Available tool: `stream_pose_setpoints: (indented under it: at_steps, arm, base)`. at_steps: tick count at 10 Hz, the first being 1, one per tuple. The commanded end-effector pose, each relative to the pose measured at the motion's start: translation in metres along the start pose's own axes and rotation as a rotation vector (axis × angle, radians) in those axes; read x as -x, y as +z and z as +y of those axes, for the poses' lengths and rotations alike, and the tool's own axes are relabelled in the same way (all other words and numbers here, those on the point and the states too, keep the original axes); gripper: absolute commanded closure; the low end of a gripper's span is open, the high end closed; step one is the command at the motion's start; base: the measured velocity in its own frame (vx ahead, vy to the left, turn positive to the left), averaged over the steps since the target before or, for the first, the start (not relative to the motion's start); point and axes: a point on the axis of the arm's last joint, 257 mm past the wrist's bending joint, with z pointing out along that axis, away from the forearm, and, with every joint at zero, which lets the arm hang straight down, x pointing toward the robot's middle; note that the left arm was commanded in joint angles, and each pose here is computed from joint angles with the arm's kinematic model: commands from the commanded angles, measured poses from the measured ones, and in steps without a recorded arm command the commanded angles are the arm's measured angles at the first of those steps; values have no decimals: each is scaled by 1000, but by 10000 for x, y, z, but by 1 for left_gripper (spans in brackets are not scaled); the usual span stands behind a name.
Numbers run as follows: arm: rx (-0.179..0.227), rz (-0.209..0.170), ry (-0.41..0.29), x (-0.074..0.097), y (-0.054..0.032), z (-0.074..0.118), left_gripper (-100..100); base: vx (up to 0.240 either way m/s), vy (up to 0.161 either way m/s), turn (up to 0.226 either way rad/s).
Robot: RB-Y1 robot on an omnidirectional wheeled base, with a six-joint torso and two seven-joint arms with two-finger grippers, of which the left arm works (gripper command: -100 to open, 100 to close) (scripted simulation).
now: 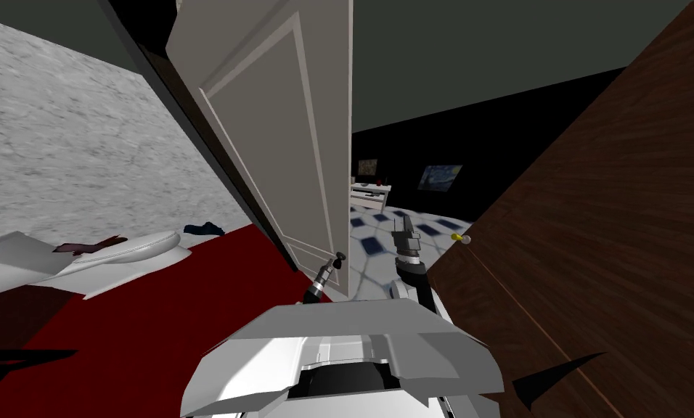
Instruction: Push the door open
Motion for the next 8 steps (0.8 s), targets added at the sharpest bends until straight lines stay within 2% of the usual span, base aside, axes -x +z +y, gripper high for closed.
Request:
stream_pose_setpoints:
  at_steps: [1, 3, 7, 8]
  arm:
    - [-6, 7, 60, 25, -45, 13, -100]
    - [-11, 15, 128, 57, -106, 46, -100]
    - [-25, 39, 307, 133, -266, 125, -100]
    - [-26, 39, 320, 133, -266, 125, -100]
  base:
    - [-35, -39, 87]
    - [-44, -43, 70]
    - [-47, -51, 80]
    - [-30, -46, 20]
